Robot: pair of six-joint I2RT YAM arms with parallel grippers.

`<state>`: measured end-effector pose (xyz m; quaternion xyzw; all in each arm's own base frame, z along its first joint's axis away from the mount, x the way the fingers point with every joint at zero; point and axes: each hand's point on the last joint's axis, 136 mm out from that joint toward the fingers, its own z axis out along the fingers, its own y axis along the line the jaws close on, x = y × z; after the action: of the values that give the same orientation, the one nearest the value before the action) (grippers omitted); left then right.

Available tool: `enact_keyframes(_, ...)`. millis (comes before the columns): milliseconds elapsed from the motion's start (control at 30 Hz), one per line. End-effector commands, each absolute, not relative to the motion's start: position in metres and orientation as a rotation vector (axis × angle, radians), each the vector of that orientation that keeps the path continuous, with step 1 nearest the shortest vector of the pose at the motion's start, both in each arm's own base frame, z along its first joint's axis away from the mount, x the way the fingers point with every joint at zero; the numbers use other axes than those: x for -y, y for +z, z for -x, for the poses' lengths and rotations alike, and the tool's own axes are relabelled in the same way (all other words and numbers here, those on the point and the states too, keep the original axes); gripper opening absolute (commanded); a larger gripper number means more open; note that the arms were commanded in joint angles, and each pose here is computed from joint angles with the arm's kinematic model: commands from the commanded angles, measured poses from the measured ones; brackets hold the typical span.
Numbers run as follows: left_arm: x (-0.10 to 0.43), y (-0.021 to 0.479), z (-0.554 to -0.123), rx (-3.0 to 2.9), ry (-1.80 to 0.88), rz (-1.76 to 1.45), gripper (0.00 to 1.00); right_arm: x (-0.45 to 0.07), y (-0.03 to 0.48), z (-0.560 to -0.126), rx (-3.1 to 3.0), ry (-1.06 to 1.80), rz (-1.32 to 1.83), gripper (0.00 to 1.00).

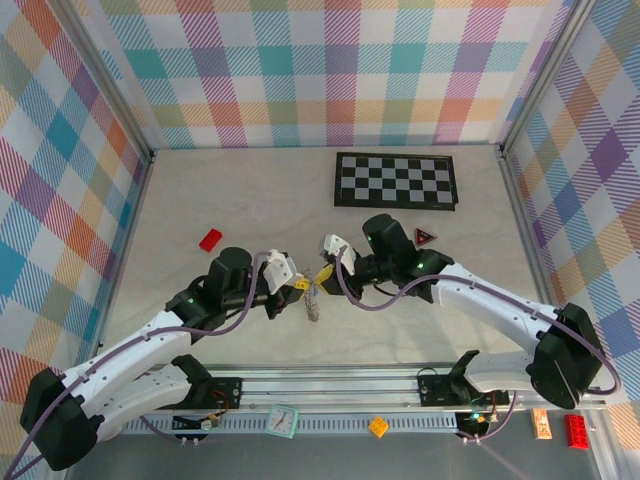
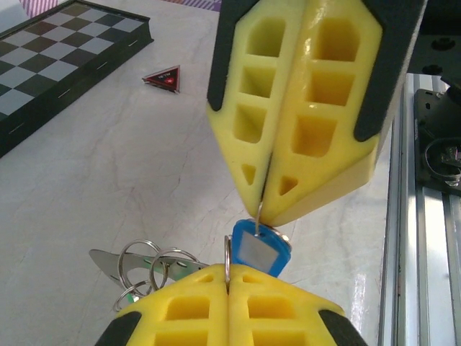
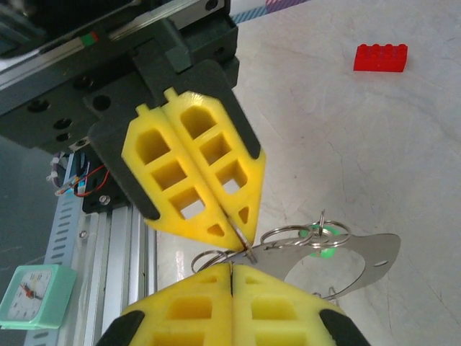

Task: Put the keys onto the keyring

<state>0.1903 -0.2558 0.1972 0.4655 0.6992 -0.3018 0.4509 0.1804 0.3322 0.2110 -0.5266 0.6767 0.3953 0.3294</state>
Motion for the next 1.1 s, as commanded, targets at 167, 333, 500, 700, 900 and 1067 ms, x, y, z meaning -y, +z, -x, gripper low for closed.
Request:
enact_keyframes(167,0.263,0.22,-0.19,-1.657,-0.778,-1.139,0.0,-0.343,0.228,-0.19,-1.738,1.04,1.333,0.0)
enact_keyframes(333,0.263,0.219,-0.191,-1.659,-0.773,-1.136,0.0,-0.343,0.225,-0.186,-1.75,1.06,1.348,0.0)
enact_keyframes(500,0.261,0.218,-0.194,-1.677,-0.756,-1.12,0.0,-0.34,0.221,-0.186,-1.774,1.044,1.348,0.0)
enact_keyframes(700,0.26,0.216,-0.195,-1.687,-0.753,-1.113,0.0,-0.335,0.22,-0.184,-1.776,1.031,1.35,0.0)
enact_keyframes(900,0.261,0.216,-0.195,-1.686,-0.752,-1.112,0.0,-0.337,0.221,-0.177,-1.764,1.083,1.37,0.0)
enact_keyframes(1067,0.261,0.217,-0.195,-1.683,-0.756,-1.114,0.0,-0.341,0.221,-0.18,-1.771,1.086,1.357,0.0)
